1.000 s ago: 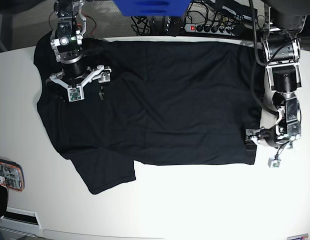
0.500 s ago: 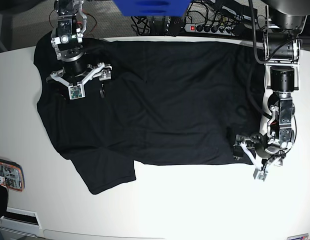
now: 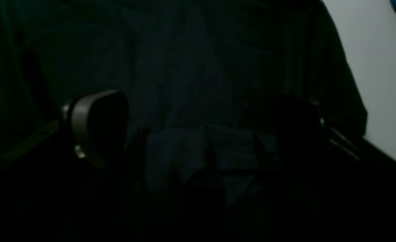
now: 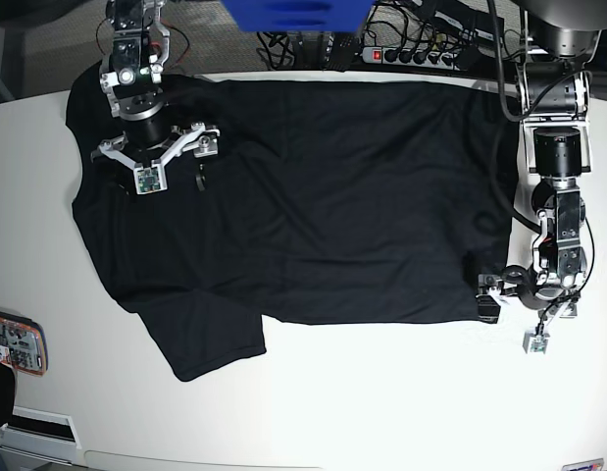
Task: Fold the T-shirt properly
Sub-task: 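Grasp the hem corner with the left gripper and lift it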
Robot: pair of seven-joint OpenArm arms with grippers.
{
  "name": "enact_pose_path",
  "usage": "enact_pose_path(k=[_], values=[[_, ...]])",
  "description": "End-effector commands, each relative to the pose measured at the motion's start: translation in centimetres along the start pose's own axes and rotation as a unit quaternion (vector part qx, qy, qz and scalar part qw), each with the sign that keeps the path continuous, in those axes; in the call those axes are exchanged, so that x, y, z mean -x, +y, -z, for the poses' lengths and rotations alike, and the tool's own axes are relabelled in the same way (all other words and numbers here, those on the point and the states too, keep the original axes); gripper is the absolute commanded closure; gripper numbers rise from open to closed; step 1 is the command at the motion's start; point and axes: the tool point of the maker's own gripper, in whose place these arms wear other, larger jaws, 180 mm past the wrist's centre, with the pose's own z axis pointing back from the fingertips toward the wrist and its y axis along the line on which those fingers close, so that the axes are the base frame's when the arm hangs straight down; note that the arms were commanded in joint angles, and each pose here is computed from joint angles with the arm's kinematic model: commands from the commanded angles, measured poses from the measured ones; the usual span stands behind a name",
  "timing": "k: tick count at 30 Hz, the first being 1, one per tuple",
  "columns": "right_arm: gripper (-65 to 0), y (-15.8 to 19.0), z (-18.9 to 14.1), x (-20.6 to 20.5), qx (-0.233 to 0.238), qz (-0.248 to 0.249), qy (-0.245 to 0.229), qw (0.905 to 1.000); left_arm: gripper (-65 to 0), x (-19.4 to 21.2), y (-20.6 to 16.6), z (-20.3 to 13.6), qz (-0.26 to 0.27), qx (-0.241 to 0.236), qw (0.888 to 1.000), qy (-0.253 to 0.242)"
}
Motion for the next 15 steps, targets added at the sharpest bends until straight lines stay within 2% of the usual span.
enact_pose_path(k=[1, 8, 13, 15], values=[[-65.0, -0.2, -0.3, -0.9, 0.003, -0.001, -0.017, 0.9998, -65.0, -2.8, 1.4, -0.7, -0.010, -0.013, 0.999, -0.038], [-65.0, -0.2, -0.4, -0.7, 0.003, -0.001, -0.014, 0.9999, -65.0, -4.3, 2.0, -1.1, -0.039, -0.019, 0.995, -0.085], [-65.0, -0.1, -0.4, -0.7, 0.002, 0.000, -0.015, 0.9999, -65.0, -3.4, 1.8, -1.1, -0.033, -0.017, 0.996, -0.080], [-65.0, -0.1, -0.4, -0.7, 0.002, 0.000, -0.015, 0.9999, -65.0, -3.8, 1.2, -1.9, -0.019, -0.011, 0.995, -0.094]])
